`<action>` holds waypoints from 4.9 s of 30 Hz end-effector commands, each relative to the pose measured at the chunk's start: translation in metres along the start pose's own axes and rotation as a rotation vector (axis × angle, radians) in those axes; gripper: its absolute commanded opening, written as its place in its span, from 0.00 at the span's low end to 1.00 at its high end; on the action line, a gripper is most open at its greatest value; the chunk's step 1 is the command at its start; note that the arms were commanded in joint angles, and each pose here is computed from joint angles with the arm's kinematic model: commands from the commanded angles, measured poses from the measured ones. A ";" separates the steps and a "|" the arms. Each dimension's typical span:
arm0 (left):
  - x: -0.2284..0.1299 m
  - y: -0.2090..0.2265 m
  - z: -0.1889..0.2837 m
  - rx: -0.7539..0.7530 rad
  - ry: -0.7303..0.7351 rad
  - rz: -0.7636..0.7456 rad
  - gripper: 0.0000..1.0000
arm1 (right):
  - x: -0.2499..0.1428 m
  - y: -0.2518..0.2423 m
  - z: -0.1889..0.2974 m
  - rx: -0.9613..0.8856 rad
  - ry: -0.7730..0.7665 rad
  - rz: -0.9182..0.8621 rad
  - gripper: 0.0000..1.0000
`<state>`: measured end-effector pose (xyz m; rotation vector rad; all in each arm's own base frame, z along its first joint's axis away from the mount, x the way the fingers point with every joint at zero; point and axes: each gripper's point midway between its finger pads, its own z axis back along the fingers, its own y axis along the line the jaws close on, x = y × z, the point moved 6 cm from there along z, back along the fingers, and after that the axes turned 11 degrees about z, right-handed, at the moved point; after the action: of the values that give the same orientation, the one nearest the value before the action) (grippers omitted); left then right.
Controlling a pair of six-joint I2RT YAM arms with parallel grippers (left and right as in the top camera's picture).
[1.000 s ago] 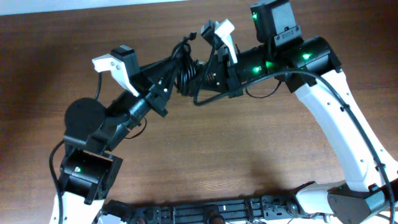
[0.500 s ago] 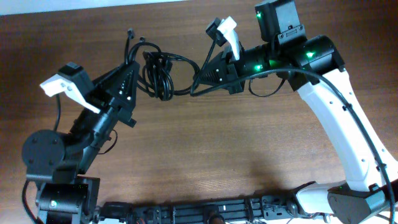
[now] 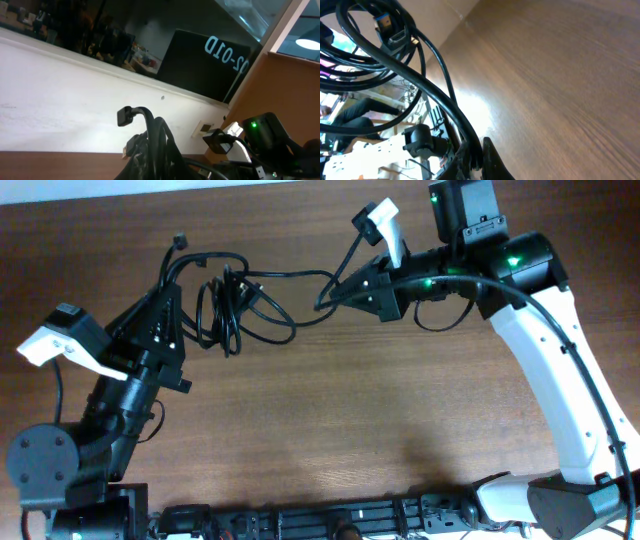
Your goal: Untangle cables
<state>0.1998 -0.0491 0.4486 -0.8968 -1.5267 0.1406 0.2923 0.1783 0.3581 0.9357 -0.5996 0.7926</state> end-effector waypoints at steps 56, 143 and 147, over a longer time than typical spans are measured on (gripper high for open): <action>-0.026 -0.006 -0.060 -0.382 0.389 0.408 0.00 | 0.022 0.019 -0.018 0.037 -0.058 0.321 0.54; -0.075 0.034 -0.090 0.280 0.033 0.756 0.33 | 0.043 0.065 -0.056 -0.055 -0.096 0.224 0.04; -0.083 0.029 -0.089 0.249 0.128 0.657 0.45 | 0.042 0.066 -0.054 -0.052 -0.095 0.159 0.04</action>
<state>0.2865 -0.1081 0.3775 -1.1807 -0.9983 0.8688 0.2745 0.2645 0.3838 0.8676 -0.7717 0.8947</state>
